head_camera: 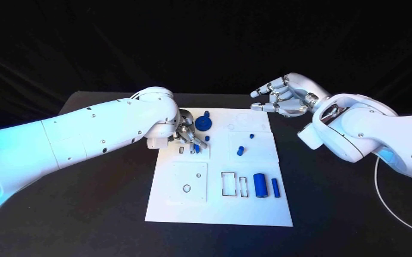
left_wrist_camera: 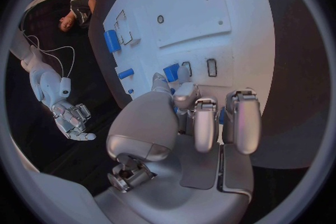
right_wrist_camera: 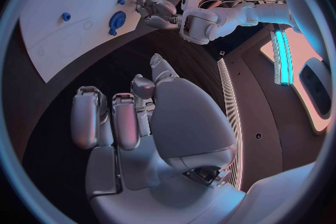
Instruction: Assemble the parts on the task board
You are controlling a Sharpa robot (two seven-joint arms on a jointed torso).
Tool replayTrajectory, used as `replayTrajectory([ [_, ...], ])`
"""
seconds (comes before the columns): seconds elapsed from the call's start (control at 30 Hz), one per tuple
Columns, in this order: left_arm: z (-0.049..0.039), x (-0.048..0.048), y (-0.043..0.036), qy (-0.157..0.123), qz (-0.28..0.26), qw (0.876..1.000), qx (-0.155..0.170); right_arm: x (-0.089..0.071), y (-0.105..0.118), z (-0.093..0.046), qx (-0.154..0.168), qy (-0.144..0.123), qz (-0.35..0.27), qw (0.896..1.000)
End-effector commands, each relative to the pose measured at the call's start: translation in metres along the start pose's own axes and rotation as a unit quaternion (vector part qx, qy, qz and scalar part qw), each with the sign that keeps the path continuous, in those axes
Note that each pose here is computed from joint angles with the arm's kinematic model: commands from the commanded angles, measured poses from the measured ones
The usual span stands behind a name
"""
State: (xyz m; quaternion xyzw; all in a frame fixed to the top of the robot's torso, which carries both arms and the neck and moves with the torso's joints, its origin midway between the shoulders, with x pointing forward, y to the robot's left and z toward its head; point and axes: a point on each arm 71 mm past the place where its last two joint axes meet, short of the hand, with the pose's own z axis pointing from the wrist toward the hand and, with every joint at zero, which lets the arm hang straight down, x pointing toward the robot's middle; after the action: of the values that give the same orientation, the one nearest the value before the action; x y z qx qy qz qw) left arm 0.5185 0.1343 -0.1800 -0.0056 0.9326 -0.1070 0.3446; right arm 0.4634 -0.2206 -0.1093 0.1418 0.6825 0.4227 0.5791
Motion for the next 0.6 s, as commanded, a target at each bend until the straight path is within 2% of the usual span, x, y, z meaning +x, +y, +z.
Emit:
replayTrajectory([
  [0.03,0.0000,0.0020,-0.0013,0.011,-0.001,1.000,0.004,0.0016,0.0002,0.0005,-0.001,0.009,-0.004,1.000],
  [0.4,-0.0003,0.0025,-0.0022,0.012,-0.026,1.000,0.013,0.0024,-0.0007,0.0018,0.001,0.013,-0.003,1.000],
  [0.6,-0.0009,0.0019,0.0009,0.006,-0.042,0.999,0.015,0.0028,-0.0014,0.0027,0.002,0.015,-0.004,1.000],
])
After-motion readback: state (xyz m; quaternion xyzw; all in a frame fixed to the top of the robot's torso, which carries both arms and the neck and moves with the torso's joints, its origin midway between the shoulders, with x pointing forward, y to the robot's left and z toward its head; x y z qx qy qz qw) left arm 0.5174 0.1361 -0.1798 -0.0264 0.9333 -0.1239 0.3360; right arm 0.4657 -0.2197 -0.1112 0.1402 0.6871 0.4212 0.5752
